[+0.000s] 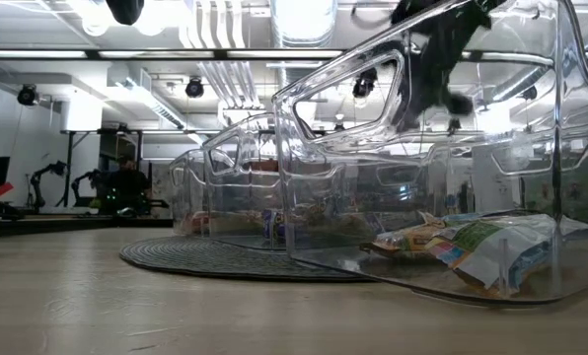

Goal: Pick and place Granola Bars by type
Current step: Put the yellow granola bar into the bottom transparent bin

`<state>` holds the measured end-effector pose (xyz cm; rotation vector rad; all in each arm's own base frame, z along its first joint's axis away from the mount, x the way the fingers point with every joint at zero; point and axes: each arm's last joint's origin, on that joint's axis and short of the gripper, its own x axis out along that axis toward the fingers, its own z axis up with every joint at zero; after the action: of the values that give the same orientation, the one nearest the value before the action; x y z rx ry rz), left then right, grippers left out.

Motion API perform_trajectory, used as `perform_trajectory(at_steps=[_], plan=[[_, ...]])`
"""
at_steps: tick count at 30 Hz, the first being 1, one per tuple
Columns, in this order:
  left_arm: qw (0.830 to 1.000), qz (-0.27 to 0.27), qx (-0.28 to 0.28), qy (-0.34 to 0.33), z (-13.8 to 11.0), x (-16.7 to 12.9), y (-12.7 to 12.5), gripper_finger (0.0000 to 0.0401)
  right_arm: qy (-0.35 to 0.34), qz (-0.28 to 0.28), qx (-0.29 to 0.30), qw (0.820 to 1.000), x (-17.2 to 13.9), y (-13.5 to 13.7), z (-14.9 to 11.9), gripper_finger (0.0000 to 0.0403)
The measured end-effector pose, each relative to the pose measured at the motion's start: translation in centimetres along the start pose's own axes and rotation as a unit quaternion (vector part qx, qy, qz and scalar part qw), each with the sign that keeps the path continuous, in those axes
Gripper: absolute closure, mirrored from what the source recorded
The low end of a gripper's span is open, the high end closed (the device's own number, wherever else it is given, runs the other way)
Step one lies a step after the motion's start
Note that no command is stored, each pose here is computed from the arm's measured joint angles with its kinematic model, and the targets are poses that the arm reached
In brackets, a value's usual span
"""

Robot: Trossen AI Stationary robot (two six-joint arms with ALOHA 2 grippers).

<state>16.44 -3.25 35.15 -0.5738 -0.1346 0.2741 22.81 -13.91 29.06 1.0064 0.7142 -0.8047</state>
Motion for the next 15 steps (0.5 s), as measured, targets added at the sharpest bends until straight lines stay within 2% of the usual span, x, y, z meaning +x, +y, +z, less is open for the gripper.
perform_trajectory(at_steps=[5,8,11,15], plan=[[1.000,0.000,0.000,0.000,0.0,0.0,0.0,0.0401,-0.033,0.078,-0.053,0.995,-4.7,1.0,-1.8,0.0369],[1.000,0.000,0.001,0.000,0.0,0.0,0.0,0.0401,-0.048,0.127,-0.102,0.985,-7.0,1.6,-3.1,0.0369],[1.000,0.000,0.006,0.000,0.0,0.0,0.0,0.0401,-0.054,0.175,-0.150,0.972,-8.8,2.4,-4.6,0.0369],[1.000,0.000,0.008,0.000,0.0,0.0,0.0,0.0401,-0.059,0.241,-0.232,0.941,-10.3,3.7,-6.6,0.0369]])
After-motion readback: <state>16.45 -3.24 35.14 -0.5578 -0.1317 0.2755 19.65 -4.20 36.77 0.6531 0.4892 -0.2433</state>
